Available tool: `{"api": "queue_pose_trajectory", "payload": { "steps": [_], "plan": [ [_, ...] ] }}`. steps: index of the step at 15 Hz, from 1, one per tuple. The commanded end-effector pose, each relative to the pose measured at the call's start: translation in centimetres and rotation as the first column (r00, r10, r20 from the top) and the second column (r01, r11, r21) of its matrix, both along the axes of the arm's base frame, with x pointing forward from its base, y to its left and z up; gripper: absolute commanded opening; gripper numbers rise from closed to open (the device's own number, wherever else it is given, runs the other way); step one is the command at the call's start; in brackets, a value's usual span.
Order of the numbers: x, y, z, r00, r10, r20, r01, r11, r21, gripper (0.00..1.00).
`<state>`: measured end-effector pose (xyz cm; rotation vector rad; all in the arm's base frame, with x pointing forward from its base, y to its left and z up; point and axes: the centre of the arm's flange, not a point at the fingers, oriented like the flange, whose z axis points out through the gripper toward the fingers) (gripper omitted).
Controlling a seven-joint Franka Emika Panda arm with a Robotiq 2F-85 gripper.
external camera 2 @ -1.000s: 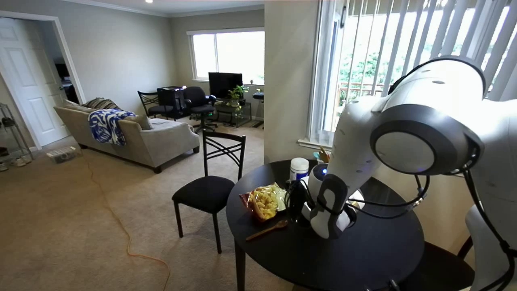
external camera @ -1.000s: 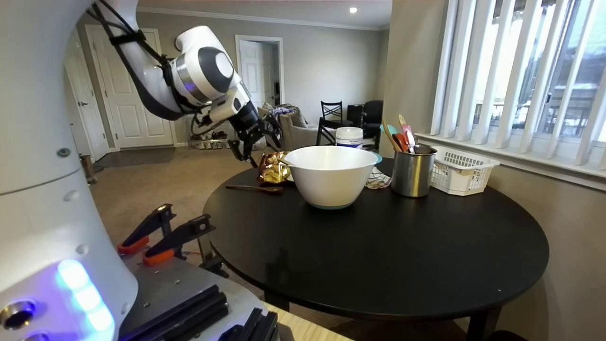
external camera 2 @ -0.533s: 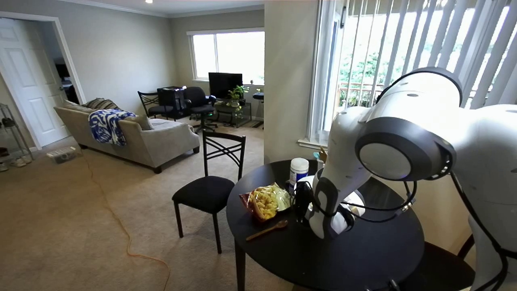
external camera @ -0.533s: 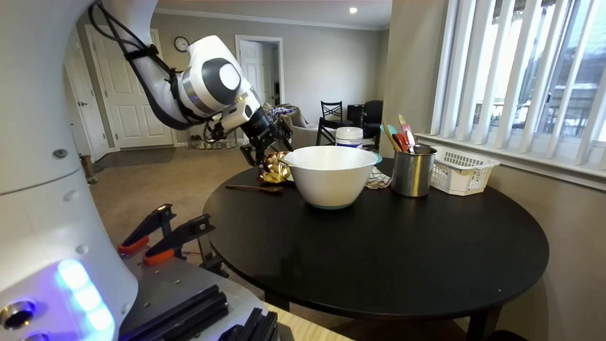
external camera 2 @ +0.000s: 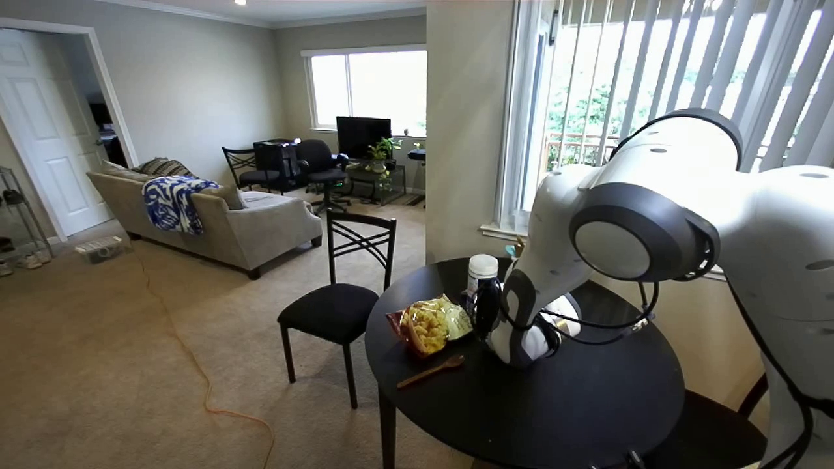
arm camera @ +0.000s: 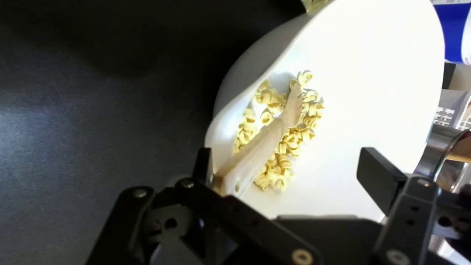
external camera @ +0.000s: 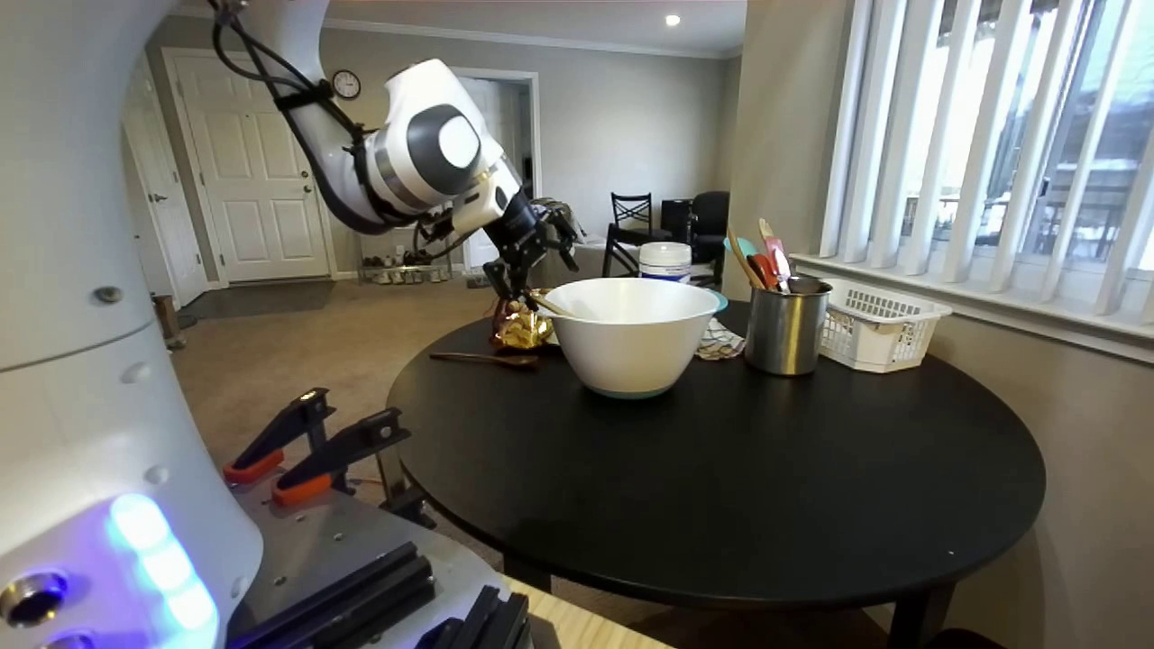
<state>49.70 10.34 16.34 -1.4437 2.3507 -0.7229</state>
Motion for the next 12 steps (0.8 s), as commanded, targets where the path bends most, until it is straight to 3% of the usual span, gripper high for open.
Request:
{"api": "queue_pose_trajectory", "payload": {
  "steps": [1, 12],
  "plan": [
    [0.3, -1.2, 0.4, 1.000, 0.019, 0.013, -0.019, 0.999, -0.027, 1.00],
    [0.1, -1.0, -0.7, 0.999, 0.037, -0.007, -0.037, 0.999, -0.037, 1.00]
  ]
}}
